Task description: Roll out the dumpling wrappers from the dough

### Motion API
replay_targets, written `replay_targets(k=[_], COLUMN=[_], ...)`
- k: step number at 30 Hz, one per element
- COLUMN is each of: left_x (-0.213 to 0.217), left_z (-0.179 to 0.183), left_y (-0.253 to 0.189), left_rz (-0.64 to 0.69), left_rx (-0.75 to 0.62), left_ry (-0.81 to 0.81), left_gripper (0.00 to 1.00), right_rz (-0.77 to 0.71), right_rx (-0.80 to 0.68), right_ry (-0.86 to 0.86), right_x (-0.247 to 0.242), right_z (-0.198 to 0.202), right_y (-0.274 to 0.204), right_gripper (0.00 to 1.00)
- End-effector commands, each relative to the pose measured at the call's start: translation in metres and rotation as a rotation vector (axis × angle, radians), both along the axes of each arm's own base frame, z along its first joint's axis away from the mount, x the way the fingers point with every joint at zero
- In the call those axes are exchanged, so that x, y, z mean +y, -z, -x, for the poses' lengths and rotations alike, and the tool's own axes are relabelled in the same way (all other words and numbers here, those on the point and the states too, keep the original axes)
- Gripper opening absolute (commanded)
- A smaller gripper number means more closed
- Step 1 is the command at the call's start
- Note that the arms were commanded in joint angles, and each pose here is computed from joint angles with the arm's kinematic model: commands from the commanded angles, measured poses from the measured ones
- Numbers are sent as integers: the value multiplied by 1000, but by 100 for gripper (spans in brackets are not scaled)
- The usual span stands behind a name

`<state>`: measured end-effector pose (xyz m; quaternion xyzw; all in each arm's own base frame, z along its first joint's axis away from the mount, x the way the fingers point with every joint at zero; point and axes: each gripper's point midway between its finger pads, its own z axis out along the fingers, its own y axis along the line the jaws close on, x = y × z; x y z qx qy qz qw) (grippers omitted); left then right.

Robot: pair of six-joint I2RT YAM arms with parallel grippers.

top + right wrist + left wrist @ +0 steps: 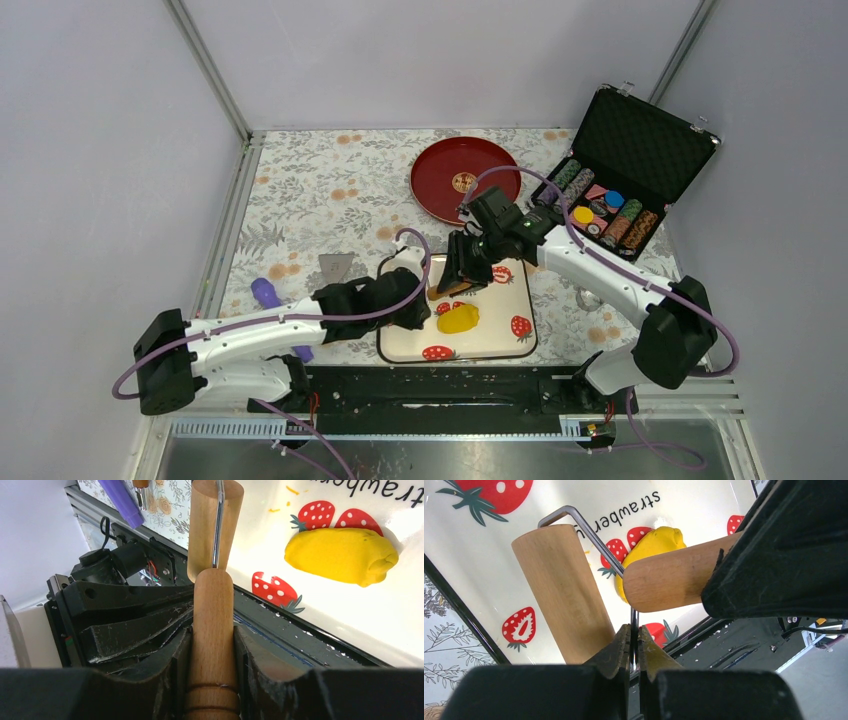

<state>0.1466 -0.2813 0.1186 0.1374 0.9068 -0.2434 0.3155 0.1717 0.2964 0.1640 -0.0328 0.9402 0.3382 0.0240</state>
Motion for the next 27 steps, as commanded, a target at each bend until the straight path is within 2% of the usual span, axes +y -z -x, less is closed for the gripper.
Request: replay_targets(k=[1, 2, 4, 5, 8, 13, 17, 21, 25, 27], left_x=[-20, -21, -25, -27, -38, -39, -9, 44, 99, 112], left_z=[-16, -16, -12, -10, -3, -3, -20, -41, -50, -47], left_y=[-45, -47, -50, -52, -67, -84, -76, -40, 4, 26], left_rz=[138, 148, 183, 206, 317, 544, 594, 472, 257, 182], left_rx=[-85, -84, -81, -78, -53, 42, 85, 141, 210, 270], left_ry=[-38, -37, -14, -3, 38, 74, 5, -151, -308, -329], left_gripper=[4, 18, 52, 65, 86, 89, 88, 84, 75, 71], right_rz=[19, 27, 53, 66, 93, 125, 159, 223, 265, 274], right_rx=[-13, -20, -45, -59, -126, -204, -214, -225, -258, -267], right_ry=[-38, -40, -49, -51, -47, -49, -50, -46, -67, -86], right_x=[-3, -4, -9, -12, -22, -36, -50, -70, -83, -86], right_z=[9, 9, 7, 6, 2, 0, 4, 4, 5, 6], right_y=[1, 2, 3, 4, 3, 3, 5, 3, -5, -9], right_gripper=[0, 0, 0, 0, 0, 0, 0, 0, 0, 0])
